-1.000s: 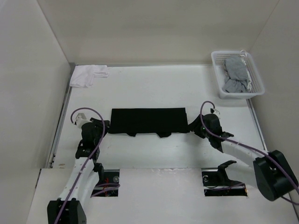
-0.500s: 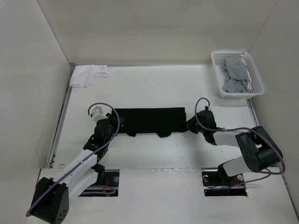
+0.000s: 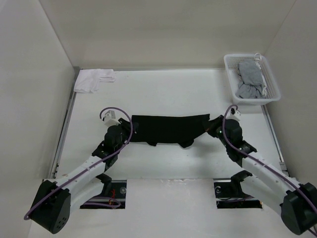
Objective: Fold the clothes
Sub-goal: Fold the tank top
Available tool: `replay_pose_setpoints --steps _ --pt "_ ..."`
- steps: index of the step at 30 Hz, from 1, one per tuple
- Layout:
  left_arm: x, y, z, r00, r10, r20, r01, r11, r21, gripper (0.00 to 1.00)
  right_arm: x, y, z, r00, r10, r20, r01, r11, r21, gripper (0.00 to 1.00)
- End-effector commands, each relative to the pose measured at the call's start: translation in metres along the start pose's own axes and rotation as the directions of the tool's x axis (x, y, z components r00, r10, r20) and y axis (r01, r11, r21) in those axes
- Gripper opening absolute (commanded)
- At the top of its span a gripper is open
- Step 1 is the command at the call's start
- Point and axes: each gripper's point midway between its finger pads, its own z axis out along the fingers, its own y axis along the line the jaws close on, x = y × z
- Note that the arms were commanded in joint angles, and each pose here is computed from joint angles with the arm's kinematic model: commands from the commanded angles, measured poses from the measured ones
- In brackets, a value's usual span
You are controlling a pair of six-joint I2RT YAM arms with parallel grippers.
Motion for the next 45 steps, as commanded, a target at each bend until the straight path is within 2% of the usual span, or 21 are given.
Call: replay_pose_setpoints --steps 1,5,10,15,22,23,24,26,27,31,33,38,39,42,45 --pt "-0.023 -0.033 0.002 0.997 -0.041 0.07 0.035 0.995 0.088 0.23 -0.017 0.035 -0.008 0.991 -0.13 0.027 0.13 0.991 -0.016 0.01" --pt "-0.027 -0.035 -0.003 0.996 -0.047 0.08 0.039 0.994 0.101 0.24 -0.01 0.092 -0.002 0.97 -0.243 0.01 0.243 0.966 -0.091 0.01" --pt "-0.032 -0.029 -0.009 0.994 -0.055 0.097 0.046 0.994 0.1 0.24 0.028 0.152 0.018 0.924 -0.377 -0.067 0.365 0.92 -0.145 0.02" --pt "-0.042 -0.022 -0.018 0.989 -0.076 0.127 0.063 0.993 0.101 0.24 0.088 0.198 0.046 0.862 -0.479 -0.166 0.447 0.872 -0.198 0.02" --pt "-0.069 0.0 -0.033 0.971 -0.109 0.212 0.098 0.993 0.06 0.26 0.179 0.232 0.077 0.786 -0.543 -0.296 0.48 0.838 -0.26 0.03" --pt "-0.072 0.003 -0.033 0.969 -0.112 0.221 0.102 0.993 0.055 0.26 0.191 0.235 0.082 0.78 -0.544 -0.31 0.478 0.837 -0.265 0.07" --pt "-0.074 0.006 -0.033 0.968 -0.114 0.225 0.106 0.993 0.049 0.27 0.201 0.236 0.085 0.778 -0.539 -0.323 0.472 0.84 -0.267 0.15" --pt "-0.075 0.008 -0.031 0.969 -0.118 0.219 0.11 0.993 0.047 0.3 0.21 0.244 0.085 0.793 -0.512 -0.33 0.437 0.856 -0.278 0.41" --pt "-0.076 0.009 -0.03 0.969 -0.12 0.215 0.113 0.993 0.044 0.32 0.207 0.25 0.081 0.804 -0.502 -0.319 0.418 0.858 -0.297 0.46" --pt "-0.077 -0.001 -0.023 0.973 -0.118 0.198 0.107 0.992 0.064 0.32 0.172 0.261 0.048 0.86 -0.452 -0.238 0.346 0.858 -0.379 0.52" --pt "-0.073 -0.011 -0.017 0.978 -0.108 0.179 0.095 0.992 0.081 0.32 0.145 0.245 0.04 0.881 -0.431 -0.196 0.342 0.865 -0.367 0.49" --pt "-0.043 -0.044 0.006 0.995 -0.059 0.084 0.048 0.99 0.132 0.32 0.112 0.162 0.043 0.889 -0.409 -0.207 0.356 0.9 -0.25 0.08" --pt "-0.034 -0.048 0.01 0.997 -0.043 0.064 0.034 0.99 0.136 0.32 0.109 0.146 0.04 0.887 -0.411 -0.21 0.362 0.902 -0.235 0.04" --pt "-0.011 -0.054 0.02 1.0 0.022 0.011 -0.024 0.992 0.125 0.32 0.094 0.111 0.029 0.901 -0.406 -0.156 0.368 0.903 -0.222 0.04" --pt "0.001 -0.048 0.023 0.996 0.086 -0.015 -0.084 0.99 0.111 0.34 0.072 0.079 0.022 0.932 -0.356 -0.077 0.334 0.92 -0.204 0.08"
